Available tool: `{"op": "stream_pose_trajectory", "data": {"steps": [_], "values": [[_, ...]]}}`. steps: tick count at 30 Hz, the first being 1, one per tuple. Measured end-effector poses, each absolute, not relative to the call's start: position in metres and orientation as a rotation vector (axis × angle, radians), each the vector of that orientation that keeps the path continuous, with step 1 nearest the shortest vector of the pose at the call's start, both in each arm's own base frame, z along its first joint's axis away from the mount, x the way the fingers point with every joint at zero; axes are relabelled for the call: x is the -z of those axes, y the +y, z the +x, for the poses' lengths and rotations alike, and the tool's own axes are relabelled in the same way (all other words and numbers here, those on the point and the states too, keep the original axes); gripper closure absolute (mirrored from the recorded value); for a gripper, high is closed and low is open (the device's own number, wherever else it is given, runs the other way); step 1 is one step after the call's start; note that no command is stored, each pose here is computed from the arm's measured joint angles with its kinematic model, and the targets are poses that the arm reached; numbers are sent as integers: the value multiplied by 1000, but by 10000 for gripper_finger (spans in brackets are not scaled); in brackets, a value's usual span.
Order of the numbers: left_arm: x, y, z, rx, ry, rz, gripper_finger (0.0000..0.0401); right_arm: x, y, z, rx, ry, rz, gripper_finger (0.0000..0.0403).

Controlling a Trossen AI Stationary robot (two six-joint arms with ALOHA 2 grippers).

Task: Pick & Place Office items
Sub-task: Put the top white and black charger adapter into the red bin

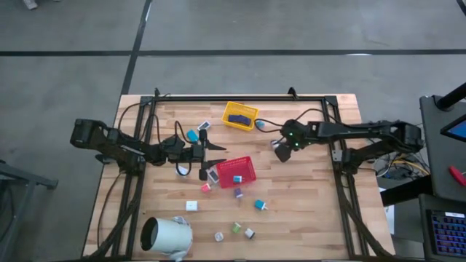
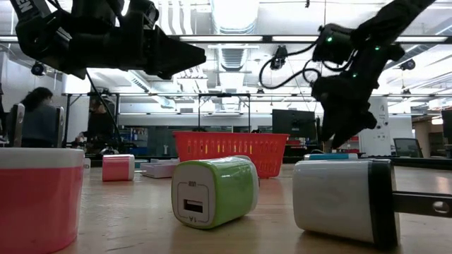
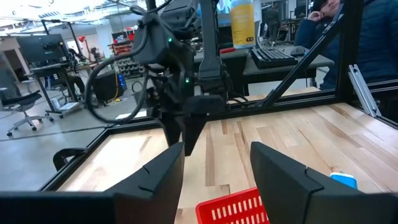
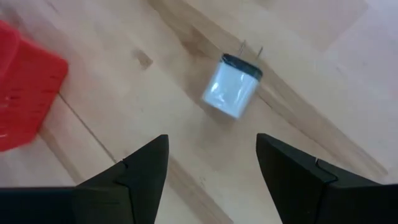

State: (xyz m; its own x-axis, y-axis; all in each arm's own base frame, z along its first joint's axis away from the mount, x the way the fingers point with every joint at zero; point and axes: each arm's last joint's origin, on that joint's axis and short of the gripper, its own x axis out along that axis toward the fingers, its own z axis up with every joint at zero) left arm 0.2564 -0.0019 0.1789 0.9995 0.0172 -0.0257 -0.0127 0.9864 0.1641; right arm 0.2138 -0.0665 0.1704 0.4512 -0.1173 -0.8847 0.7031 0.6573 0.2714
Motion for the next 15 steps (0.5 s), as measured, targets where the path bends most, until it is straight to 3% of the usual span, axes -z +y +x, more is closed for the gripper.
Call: {"op": "stream_pose_trajectory", "data": {"steps": [15], "values": [[-179, -2, 256, -12, 27, 175, 215, -170, -86, 267, 647, 1208, 599, 149]]}}
